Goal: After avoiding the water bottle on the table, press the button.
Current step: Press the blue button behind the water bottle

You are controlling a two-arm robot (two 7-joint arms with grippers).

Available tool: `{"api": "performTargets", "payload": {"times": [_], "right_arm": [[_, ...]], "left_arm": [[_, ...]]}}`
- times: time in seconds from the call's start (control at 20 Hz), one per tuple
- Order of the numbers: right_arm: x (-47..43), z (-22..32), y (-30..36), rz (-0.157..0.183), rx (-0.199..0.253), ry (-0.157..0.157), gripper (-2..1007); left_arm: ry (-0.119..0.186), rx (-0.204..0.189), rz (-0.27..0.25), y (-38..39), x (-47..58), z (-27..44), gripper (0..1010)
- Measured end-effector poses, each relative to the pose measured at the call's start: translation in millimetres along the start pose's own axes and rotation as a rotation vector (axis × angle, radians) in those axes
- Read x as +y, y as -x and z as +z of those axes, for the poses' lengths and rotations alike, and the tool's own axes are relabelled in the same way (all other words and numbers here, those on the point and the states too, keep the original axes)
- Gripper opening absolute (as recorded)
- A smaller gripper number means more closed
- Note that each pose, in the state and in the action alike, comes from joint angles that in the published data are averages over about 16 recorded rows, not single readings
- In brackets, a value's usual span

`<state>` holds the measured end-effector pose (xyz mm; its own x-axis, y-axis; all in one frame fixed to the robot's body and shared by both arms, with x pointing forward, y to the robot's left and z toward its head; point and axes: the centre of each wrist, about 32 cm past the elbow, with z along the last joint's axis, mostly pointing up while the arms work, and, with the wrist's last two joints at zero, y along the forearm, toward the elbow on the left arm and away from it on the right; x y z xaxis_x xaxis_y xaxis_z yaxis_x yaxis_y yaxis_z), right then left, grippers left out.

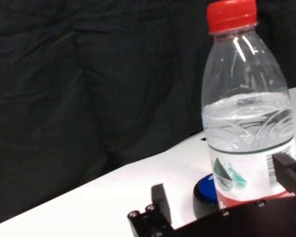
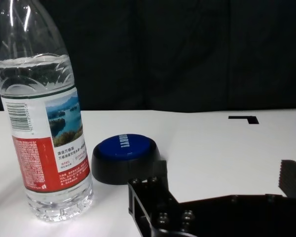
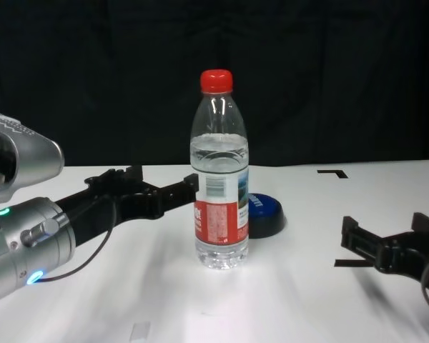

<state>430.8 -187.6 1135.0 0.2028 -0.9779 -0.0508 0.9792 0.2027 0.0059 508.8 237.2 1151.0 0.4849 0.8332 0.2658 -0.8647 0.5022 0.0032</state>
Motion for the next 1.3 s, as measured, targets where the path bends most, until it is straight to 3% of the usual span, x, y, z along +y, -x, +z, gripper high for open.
{"api": "performTargets", "payload": {"times": [0.85, 1.3], "right_arm": [[0.0, 0.0, 0.0, 0.0, 0.0, 0.0, 1002], [0.0, 0.0, 0.0, 0.0, 0.0, 0.0, 1002]], "left_arm": [[0.001, 0.003, -0.006, -1.4, -3.4, -0.3, 1009], [-0.002, 0.004, 0.01, -3.2, 2.4, 0.1, 1010]]}}
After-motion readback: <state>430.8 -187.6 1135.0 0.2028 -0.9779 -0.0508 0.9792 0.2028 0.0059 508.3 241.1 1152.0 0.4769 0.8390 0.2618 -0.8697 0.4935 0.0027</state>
